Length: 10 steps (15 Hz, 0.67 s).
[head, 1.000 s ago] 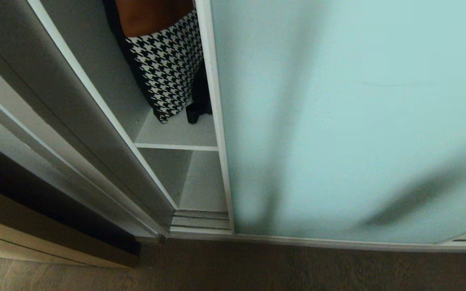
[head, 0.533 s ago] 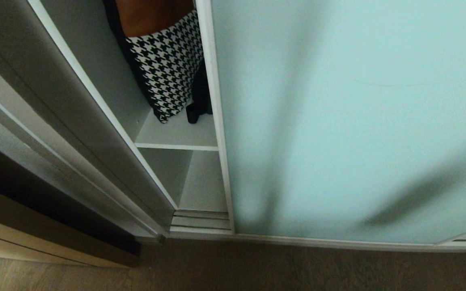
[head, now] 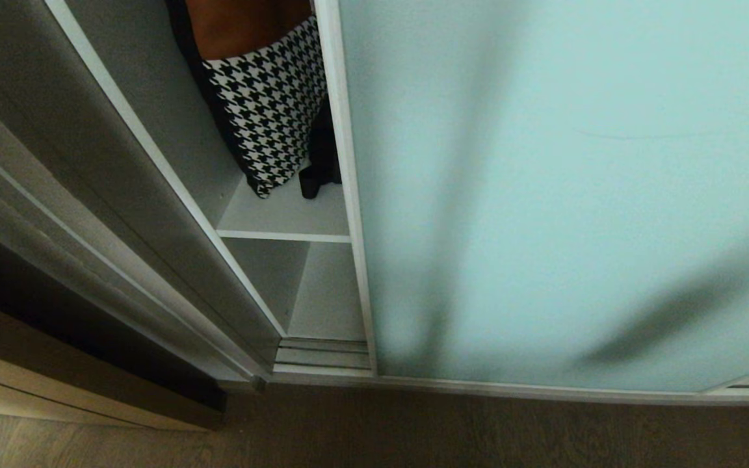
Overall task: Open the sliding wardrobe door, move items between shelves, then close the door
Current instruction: Close the door
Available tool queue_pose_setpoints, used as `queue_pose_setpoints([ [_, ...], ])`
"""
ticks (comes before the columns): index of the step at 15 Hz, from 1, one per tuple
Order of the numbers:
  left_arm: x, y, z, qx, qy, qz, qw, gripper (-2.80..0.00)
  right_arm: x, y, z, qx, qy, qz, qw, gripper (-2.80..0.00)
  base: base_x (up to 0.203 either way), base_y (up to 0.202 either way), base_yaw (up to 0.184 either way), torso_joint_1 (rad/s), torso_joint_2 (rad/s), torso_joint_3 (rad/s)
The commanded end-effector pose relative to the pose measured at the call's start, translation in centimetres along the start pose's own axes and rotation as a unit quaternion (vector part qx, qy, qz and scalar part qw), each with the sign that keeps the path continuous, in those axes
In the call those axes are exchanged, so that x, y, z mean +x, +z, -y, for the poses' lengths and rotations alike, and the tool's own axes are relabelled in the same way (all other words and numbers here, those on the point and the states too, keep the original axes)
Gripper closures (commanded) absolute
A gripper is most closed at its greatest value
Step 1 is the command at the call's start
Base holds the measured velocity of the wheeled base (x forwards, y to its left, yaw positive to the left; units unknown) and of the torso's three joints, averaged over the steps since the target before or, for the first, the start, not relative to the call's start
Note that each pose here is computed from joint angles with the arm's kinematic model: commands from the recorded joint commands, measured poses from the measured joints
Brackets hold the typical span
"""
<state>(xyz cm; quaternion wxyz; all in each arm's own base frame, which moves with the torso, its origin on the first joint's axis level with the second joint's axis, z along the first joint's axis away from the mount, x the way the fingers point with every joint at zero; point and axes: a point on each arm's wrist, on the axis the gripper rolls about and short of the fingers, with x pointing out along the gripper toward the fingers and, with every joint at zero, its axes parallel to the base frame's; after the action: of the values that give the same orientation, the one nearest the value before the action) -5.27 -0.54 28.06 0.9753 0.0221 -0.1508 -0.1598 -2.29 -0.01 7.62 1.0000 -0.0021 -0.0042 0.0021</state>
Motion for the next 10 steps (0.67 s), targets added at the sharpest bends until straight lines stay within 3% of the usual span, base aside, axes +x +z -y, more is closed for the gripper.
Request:
queue_pose_setpoints([
  [1,6.8,4.0,-1.8,-0.031,-0.082,-0.034,0.9956,0.0,0.0,0.0,0.0,0.0,0.0,0.001,1.0,0.0,0.0,0.0,0.0,0.0,0.0,0.0],
  [4,11.3,8.0,-2.5,-0.058,-0.213,-0.021,0.9751,0.0,0.0,0.0,0.0,0.0,0.0,0.001,1.0,0.0,0.0,0.0,0.0,0.0,0.0,0.0],
  [7,15.6,10.6,-2.4,-0.101,-0.324,-0.014,0.9403,0.0,0.0,0.0,0.0,0.0,0.0,0.001,1.0,0.0,0.0,0.0,0.0,0.0,0.0,0.0],
  [10,18.4,12.1,-1.1,-0.128,-0.41,-0.012,0.9032,0.0,0.0,0.0,0.0,0.0,0.0,0.0,1.0,0.0,0.0,0.0,0.0,0.0,0.0,0.0],
])
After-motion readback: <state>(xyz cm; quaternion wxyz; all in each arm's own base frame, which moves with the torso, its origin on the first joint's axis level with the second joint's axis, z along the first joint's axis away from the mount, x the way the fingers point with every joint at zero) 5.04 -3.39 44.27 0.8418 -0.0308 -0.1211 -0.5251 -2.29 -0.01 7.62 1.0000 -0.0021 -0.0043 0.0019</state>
